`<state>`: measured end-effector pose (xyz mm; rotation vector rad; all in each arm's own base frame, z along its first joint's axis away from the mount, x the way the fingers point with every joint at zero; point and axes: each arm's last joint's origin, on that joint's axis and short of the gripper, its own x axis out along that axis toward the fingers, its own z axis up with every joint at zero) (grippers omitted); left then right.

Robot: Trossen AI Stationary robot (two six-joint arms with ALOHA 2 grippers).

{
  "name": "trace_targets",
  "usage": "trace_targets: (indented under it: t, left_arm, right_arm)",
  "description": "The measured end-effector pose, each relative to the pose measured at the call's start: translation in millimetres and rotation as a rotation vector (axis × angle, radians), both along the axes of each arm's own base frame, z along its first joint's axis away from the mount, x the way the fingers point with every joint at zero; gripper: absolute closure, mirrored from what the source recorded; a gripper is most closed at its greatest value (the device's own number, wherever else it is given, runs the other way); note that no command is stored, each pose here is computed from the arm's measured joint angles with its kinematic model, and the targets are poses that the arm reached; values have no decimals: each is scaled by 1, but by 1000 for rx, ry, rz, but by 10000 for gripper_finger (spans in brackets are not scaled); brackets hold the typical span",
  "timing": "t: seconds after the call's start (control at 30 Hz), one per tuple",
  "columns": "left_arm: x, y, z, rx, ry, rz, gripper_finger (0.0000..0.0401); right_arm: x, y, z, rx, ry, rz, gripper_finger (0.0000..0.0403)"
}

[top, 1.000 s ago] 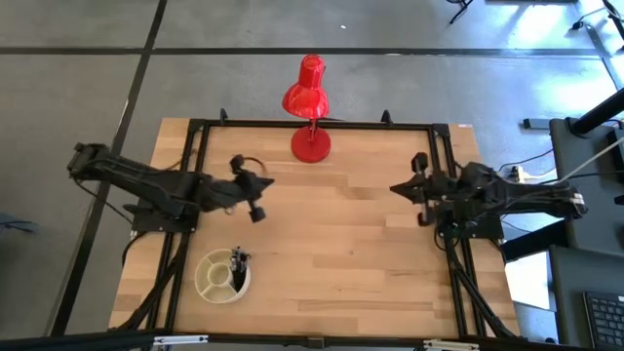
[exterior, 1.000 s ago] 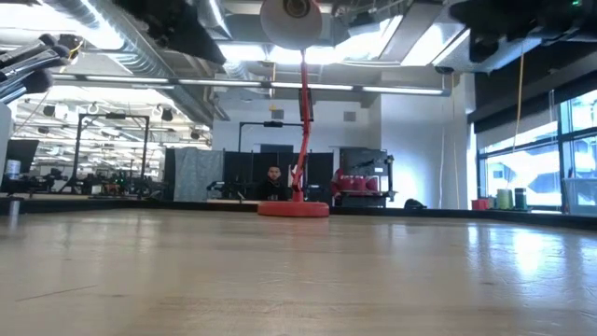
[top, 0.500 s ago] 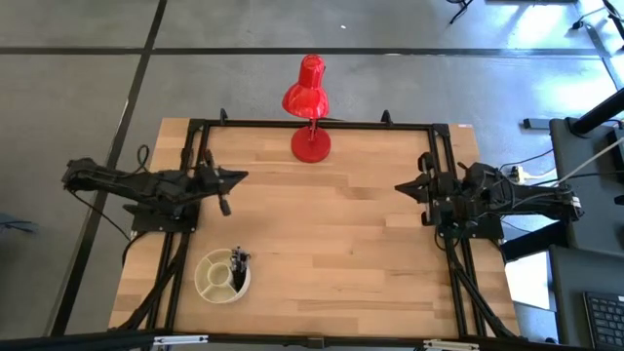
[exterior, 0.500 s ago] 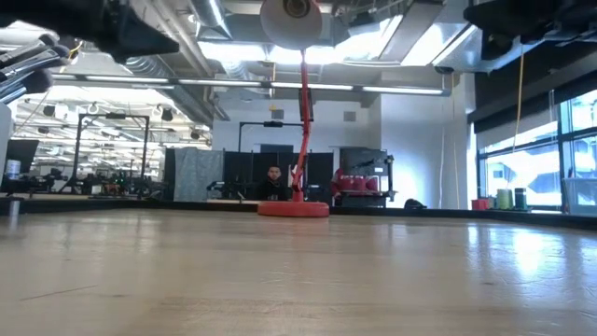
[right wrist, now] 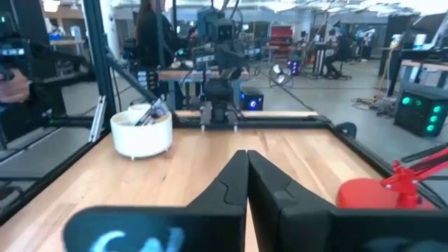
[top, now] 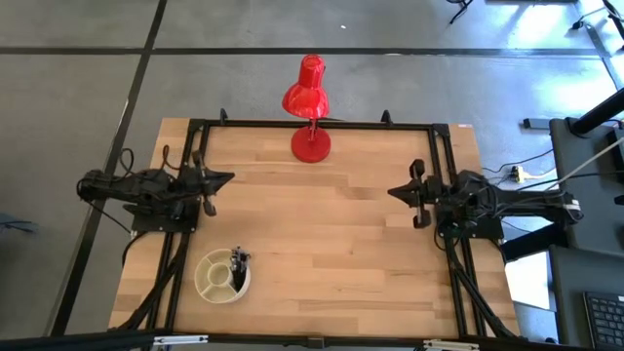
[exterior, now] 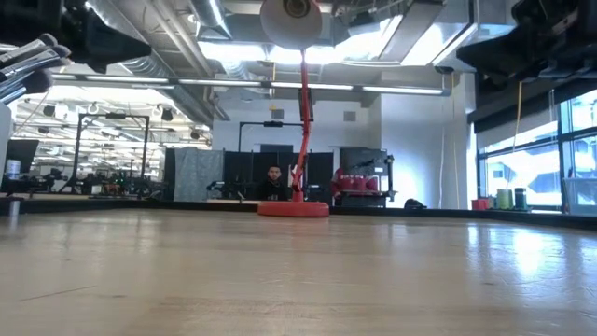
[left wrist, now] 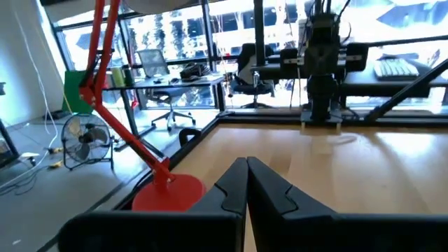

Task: Put items in baskets/containers
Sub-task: Return to Home Position

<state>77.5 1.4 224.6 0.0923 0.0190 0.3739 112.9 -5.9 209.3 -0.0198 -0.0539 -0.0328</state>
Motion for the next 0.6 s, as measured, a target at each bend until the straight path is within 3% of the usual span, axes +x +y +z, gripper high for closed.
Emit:
trace_targets:
  t: [0.2,0.47,0.6]
  left_arm:
    - [-4,0,-1,-22,-39,-26,398]
    - [8,-2,-28,-30,-24,-33,398]
    - [8,-2,-28,-16,-43,-33,398]
  right_arm:
    - [-8,-4,-4,4,-26,-35,394]
    - [-15,-4,-19,30,-76,6,394]
    - [-16,-5,-26,23,-88,-7,393]
